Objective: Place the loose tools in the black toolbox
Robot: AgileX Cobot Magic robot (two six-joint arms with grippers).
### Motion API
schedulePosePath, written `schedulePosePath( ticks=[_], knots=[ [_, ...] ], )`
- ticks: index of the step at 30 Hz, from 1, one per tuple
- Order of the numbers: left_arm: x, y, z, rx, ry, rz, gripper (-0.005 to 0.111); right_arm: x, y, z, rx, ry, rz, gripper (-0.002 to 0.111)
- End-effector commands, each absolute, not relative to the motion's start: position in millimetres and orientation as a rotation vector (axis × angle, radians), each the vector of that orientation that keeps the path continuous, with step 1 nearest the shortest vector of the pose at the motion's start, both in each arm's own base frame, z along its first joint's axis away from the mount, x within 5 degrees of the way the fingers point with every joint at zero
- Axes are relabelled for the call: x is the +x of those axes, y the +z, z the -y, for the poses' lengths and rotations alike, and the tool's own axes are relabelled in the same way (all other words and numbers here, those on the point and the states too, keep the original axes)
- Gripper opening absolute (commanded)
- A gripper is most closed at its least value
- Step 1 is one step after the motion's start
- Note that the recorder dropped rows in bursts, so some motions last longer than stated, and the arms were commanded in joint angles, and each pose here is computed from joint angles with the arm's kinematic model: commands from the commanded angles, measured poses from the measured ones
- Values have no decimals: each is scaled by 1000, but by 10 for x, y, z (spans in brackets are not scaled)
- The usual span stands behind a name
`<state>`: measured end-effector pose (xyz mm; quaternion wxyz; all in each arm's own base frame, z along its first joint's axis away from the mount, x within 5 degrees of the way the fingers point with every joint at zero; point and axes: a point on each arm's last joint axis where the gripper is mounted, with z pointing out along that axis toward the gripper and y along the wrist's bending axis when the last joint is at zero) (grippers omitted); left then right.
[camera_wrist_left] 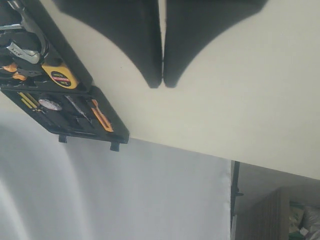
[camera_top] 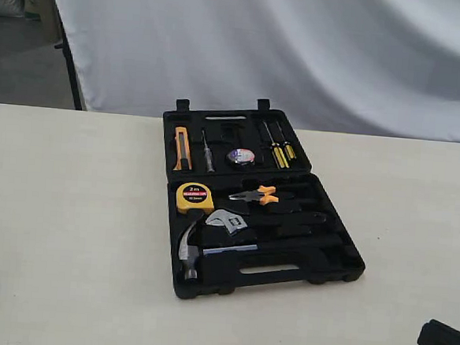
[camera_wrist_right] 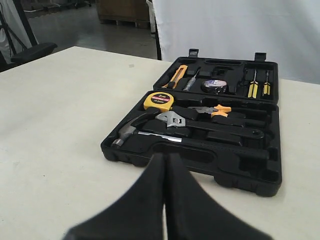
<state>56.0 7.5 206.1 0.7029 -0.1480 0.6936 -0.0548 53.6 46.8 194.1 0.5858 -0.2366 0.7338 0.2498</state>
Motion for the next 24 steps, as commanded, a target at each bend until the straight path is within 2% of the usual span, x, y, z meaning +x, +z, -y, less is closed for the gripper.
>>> schedulePosePath(
  ticks=[1, 7, 9, 14, 19, 24],
  knots=[
    [554, 2078, -89, -346, -103, -1526, 1, 526, 1962, -417, -496, 560, -1675, -1],
    [554, 2078, -89, -346, -103, -1526, 1, 539, 2044, -175, -73, 407, -1594, -1],
    [554, 2078, -89, -346, -103, -1526, 1, 549, 2050, -131, 75, 429, -1588, -1],
    [554, 2078, -89, -346, -103, -1526, 1, 554, 2052, -111, 111, 407, -1582, -1],
    [554, 2078, -89, -346, -103, -1526, 1, 554, 2004, -101, -67, 212, -1627, -1],
    [554, 2078, -89, -346, -103, -1526, 1, 549, 1940, -98, -85, 191, -1697, -1]
  ],
)
